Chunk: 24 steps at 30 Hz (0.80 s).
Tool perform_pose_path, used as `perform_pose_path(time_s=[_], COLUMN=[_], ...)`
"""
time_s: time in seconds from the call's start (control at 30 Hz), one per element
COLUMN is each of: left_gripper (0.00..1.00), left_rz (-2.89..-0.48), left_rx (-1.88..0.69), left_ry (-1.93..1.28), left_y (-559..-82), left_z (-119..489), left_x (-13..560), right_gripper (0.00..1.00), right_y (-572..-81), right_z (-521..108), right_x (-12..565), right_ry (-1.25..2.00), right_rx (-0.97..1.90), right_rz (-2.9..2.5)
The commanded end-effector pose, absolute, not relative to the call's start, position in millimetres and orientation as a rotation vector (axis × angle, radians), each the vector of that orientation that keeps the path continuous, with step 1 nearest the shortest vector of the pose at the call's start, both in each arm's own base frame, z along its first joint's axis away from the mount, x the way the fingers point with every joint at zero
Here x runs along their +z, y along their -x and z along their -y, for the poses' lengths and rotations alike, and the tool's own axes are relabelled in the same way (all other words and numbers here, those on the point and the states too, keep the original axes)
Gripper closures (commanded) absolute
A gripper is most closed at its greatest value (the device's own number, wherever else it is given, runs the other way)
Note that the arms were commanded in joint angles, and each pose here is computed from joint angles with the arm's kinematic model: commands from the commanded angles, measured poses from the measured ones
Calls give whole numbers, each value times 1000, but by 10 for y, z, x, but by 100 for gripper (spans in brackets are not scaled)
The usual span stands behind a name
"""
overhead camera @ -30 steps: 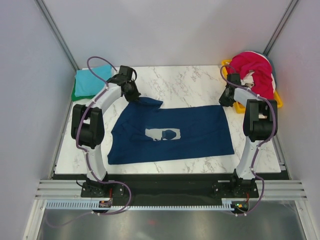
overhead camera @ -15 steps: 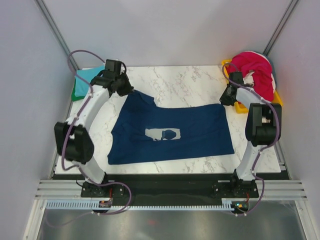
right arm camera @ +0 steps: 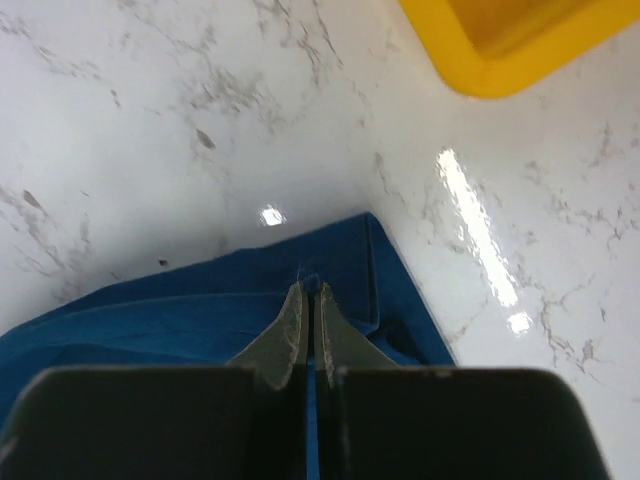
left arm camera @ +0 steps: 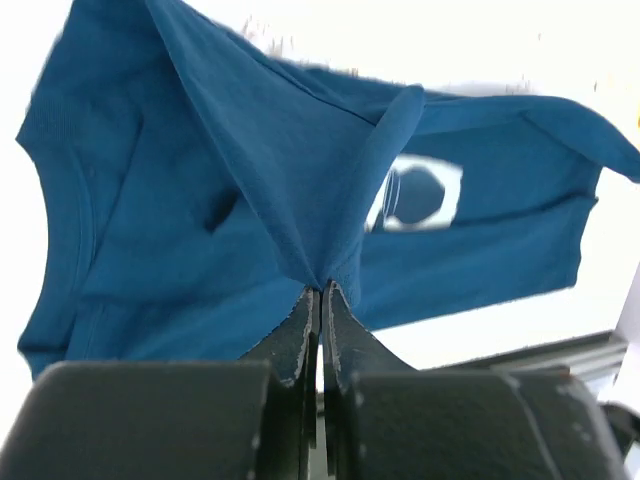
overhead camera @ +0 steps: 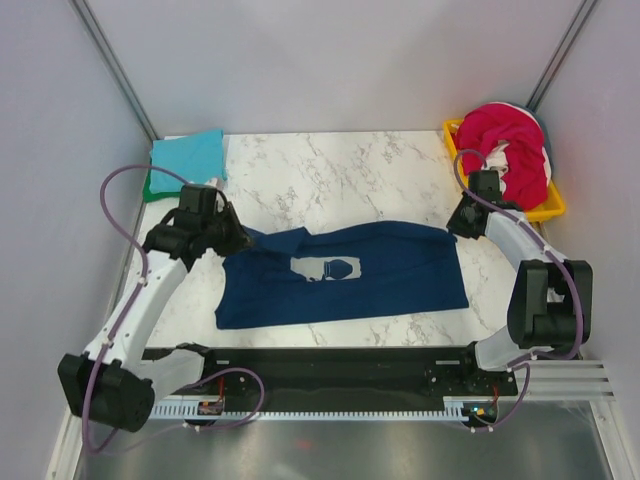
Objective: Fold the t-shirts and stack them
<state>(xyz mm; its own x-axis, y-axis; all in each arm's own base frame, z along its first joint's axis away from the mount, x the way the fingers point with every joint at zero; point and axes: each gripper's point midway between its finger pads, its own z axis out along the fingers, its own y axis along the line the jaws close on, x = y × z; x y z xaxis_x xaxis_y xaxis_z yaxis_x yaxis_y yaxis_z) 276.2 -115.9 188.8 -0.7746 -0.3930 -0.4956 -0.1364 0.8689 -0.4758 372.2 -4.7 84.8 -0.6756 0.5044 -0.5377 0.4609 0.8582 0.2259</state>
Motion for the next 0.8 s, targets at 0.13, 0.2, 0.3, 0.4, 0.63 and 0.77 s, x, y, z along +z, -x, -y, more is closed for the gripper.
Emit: perform_pose_path(time_s=[0.13, 0.2, 0.3, 0.4, 0.63, 0.77], left_gripper=[97, 96, 73, 51, 46, 50], left_rz=[-2478, -2496, -2522, -2536, -2455, -2458], left_rx=[-618, -636, -693, -673, -581, -615], left_ry=[309, 321, 330, 346, 387, 406], left_y=[-2143, -2037, -1837, -1698, -1758, -1909], left_z=[1119, 1126, 1163, 1109, 959, 1040], left_x=[1795, 1740, 1672, 1633, 1761, 1647], right_gripper=[100, 100, 100, 57, 14, 18], right_y=[-3399, -3360, -3294, -3234, -3286, -3456], right_z=[109, 119, 145, 167, 295, 44], right_x=[802, 778, 704, 650, 870, 1162], right_ry=[-699, -708, -732, -756, -806, -696], right_rx=[61, 55, 44, 60, 52, 169], right_rz=[-2412, -2414, -2429, -2441, -2347, -2286])
